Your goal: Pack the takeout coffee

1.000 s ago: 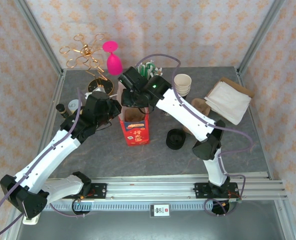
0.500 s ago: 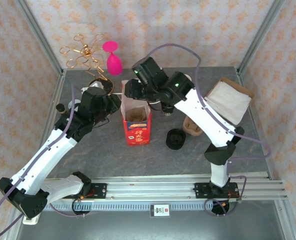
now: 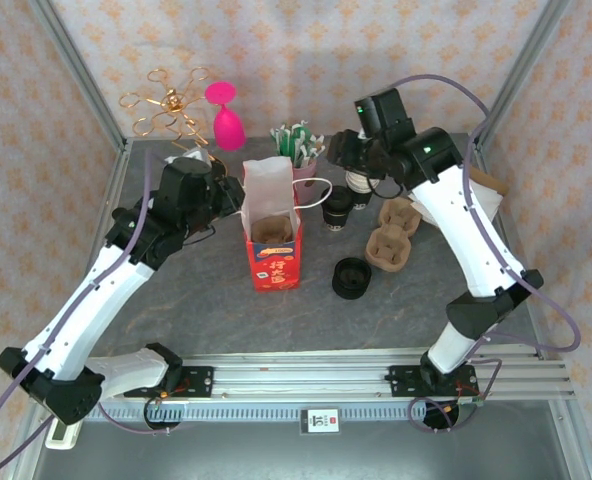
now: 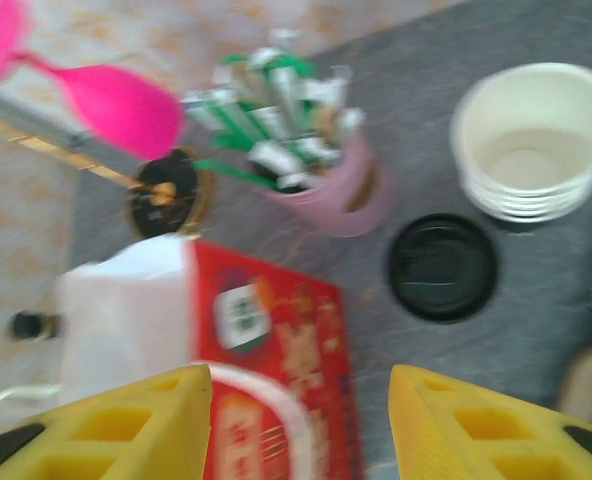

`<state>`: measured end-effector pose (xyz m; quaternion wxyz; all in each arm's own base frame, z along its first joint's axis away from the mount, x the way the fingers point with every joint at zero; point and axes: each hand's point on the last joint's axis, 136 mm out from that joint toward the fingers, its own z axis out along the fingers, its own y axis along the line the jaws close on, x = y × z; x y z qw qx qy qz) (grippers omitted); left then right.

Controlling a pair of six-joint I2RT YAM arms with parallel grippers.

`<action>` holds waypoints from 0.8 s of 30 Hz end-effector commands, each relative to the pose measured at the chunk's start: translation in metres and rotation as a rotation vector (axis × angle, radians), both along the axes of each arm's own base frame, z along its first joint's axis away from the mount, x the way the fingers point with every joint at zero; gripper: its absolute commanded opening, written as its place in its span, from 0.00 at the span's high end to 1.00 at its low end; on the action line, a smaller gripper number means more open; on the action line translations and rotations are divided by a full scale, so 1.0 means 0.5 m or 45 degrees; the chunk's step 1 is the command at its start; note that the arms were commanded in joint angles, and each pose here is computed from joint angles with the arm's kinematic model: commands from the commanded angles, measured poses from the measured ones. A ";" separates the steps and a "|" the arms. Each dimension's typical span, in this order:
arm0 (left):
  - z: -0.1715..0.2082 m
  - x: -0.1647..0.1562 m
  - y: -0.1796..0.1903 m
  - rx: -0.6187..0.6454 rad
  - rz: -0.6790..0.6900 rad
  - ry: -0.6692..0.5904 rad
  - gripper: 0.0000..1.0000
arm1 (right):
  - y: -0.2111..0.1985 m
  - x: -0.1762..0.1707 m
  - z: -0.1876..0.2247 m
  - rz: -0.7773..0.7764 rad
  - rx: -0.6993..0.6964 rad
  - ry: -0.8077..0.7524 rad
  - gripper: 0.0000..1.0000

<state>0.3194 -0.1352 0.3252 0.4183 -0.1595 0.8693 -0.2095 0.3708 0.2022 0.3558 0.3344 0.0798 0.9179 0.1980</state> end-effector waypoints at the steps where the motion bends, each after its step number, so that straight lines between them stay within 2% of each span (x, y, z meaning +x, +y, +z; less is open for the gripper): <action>1: -0.017 0.002 0.003 0.101 -0.061 0.055 0.59 | -0.041 0.028 -0.065 0.018 -0.080 0.059 0.47; 6: -0.040 0.022 0.005 0.115 -0.062 0.077 0.59 | -0.088 0.066 -0.167 -0.023 -0.226 0.185 0.43; 17: -0.084 0.056 -0.029 0.108 -0.152 0.122 0.63 | -0.051 0.096 -0.289 0.049 -0.364 0.327 0.34; 22: -0.102 0.068 -0.026 0.136 -0.139 0.143 0.70 | -0.025 0.107 -0.312 0.068 -0.409 0.326 0.30; 24: -0.107 0.073 -0.022 0.141 -0.130 0.150 0.81 | -0.018 0.111 -0.329 0.075 -0.427 0.341 0.28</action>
